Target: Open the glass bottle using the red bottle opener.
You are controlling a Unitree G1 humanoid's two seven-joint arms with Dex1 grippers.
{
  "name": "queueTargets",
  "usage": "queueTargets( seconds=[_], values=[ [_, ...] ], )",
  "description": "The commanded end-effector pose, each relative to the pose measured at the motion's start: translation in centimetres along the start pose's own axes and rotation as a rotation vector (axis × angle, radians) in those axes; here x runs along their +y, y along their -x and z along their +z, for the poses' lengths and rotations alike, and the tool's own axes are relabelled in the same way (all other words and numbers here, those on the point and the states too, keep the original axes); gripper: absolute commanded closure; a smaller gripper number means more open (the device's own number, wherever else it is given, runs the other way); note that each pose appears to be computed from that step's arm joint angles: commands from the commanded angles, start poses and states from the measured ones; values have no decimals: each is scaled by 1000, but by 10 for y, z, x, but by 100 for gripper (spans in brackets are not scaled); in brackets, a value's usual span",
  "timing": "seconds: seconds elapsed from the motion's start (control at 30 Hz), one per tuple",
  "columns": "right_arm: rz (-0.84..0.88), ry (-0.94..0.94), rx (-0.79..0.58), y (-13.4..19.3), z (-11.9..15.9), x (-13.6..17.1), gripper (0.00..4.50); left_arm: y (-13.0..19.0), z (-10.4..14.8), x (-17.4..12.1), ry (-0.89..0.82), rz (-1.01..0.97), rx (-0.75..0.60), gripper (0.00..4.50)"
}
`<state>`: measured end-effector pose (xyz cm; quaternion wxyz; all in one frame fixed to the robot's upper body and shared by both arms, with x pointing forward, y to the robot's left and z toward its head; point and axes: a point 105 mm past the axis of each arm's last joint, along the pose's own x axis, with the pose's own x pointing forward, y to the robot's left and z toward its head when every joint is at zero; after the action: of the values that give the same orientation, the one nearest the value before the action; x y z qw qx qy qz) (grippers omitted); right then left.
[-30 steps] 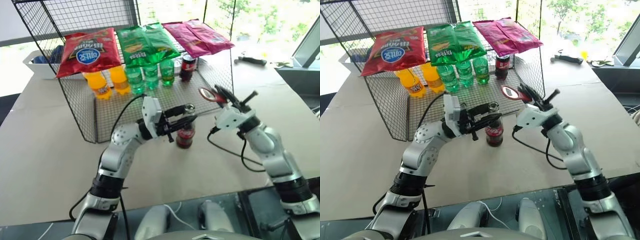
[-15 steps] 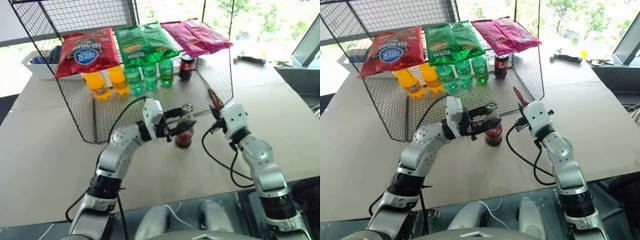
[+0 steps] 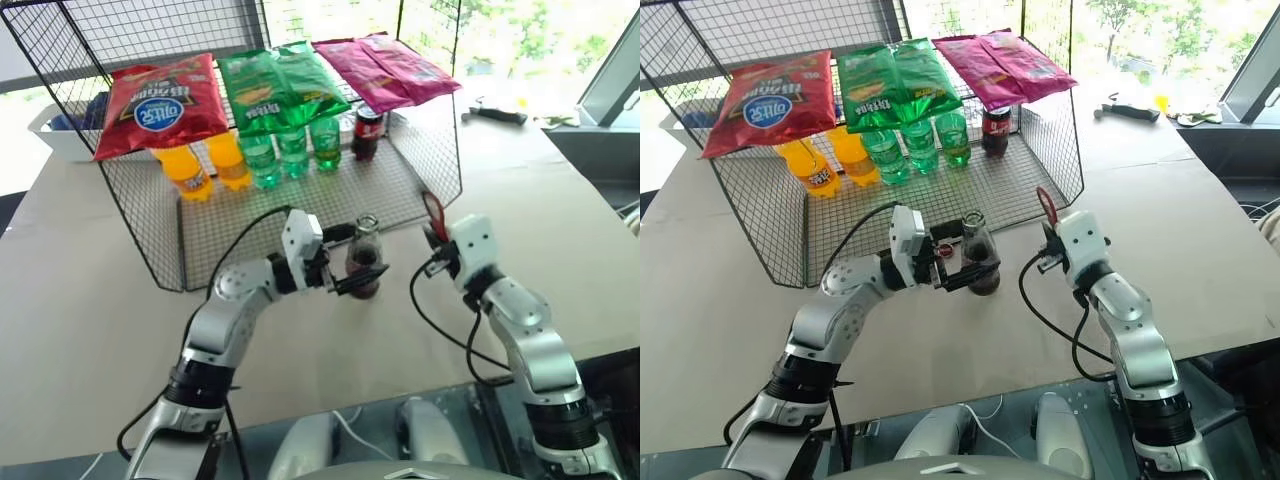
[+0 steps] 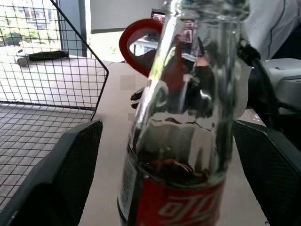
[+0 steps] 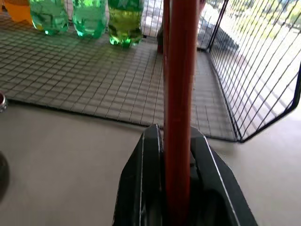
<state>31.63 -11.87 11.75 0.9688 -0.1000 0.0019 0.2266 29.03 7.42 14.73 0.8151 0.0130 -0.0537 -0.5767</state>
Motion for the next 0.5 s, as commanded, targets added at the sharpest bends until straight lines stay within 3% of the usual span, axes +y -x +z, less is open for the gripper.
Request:
queueTargets(
  seconds=[0.03, 0.2, 0.3, 0.5],
  values=[
    [1, -2, -27, 7, 13, -2, 355, 10, 16, -7, -10, -30, -32, 0],
    [-37, 13, 21, 15, 5, -13, 162, 27, 16, -2, -21, 5, 9, 0],
    [-49, 11, 34, 20, 2, -17, 13, 36, 17, 0, -24, 33, 28, 0],
    [95, 8, 69, 55, -14, -18, 2, 87, 8, 2, 4, 258, 146, 0]
  ],
)
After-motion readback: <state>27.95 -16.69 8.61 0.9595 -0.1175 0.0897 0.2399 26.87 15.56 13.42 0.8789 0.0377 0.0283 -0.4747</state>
